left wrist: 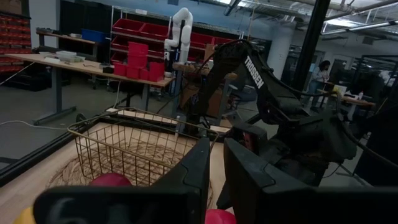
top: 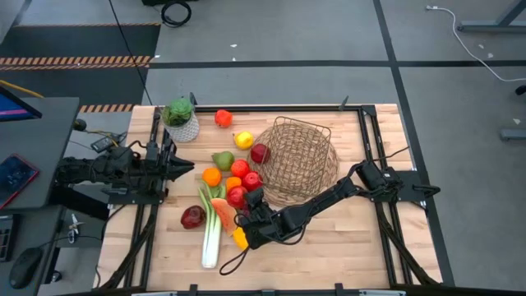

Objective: Build produce basket
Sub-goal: Put the red apple into the gold wire basket

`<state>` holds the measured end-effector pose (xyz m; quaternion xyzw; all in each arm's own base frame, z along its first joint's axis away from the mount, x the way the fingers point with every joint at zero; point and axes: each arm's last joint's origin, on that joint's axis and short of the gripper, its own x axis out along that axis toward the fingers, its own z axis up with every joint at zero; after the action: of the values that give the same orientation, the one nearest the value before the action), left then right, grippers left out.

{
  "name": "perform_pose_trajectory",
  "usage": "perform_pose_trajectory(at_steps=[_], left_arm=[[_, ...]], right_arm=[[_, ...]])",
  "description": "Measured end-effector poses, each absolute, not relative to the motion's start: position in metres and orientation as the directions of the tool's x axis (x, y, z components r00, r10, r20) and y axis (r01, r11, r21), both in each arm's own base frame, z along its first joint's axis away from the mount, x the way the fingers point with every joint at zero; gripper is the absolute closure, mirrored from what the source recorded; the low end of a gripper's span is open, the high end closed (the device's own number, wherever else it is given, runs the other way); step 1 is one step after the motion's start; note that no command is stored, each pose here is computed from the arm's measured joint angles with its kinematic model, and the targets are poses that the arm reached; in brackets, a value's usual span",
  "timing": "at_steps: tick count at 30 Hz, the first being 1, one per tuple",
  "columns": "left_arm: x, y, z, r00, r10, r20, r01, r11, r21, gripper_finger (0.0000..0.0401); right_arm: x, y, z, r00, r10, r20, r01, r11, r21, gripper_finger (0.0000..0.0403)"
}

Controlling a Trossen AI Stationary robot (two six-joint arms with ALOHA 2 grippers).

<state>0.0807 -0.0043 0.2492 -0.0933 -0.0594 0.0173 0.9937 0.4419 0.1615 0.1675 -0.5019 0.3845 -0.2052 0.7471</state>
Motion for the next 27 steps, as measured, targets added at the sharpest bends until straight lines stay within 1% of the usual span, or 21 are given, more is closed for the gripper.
perform_pose_trajectory(at_steps=[3,5,7,11,13,15,18,21,27], left_arm=[[0.081,-0.004,0.249,0.992,0.045,0.115,-0.023,0.982,-0.187,0.0349],[0.081,-0.004,0.249,0.992,0.045,0.115,-0.023,0.982,-0.187,0.0349],[0.081,-0.004,0.249,0.992,0.045,0.114,-0.023,0.982,-0.187,0.0349],[0.081,-0.004,0.249,0.992,0.045,0.115,-0.023,0.982,-0.187,0.0349],[0.081,-0.004,0.249,0.992,0.045,0.116,-0.023,0.982,-0.187,0.0349],[0.081,-0.004,0.249,0.992,0.046,0.115,-0.024,0.982,-0.187,0.0349],[0.081,-0.004,0.249,0.992,0.046,0.116,-0.023,0.982,-0.187,0.0349],[0.081,-0.004,0.249,0.992,0.046,0.116,-0.024,0.982,-0.187,0.0349],[0.081,-0.004,0.249,0.992,0.046,0.116,-0.024,0.982,-0.185,0.0349]], right_arm=[[0.441,0.161,0.174,0.627,-0.685,-0.372,-0.045,0.444,-0.895,0.0363],[0.437,0.159,0.183,0.636,-0.654,-0.409,-0.026,0.512,-0.858,0.0347],[0.434,0.153,0.194,0.642,-0.609,-0.466,-0.003,0.605,-0.796,0.0334],[0.430,0.133,0.213,0.638,-0.507,-0.579,0.046,0.776,-0.629,0.0317],[0.430,0.120,0.220,0.631,-0.432,-0.644,0.064,0.857,-0.512,0.0311],[0.431,0.107,0.223,0.615,-0.358,-0.702,0.076,0.914,-0.399,0.0305],[0.434,0.090,0.218,0.581,-0.246,-0.776,0.070,0.965,-0.253,0.0294],[0.437,0.080,0.216,0.569,-0.151,-0.808,0.075,0.988,-0.132,0.0285],[0.439,0.067,0.217,0.558,-0.069,-0.827,0.107,0.994,-0.011,0.0279]])
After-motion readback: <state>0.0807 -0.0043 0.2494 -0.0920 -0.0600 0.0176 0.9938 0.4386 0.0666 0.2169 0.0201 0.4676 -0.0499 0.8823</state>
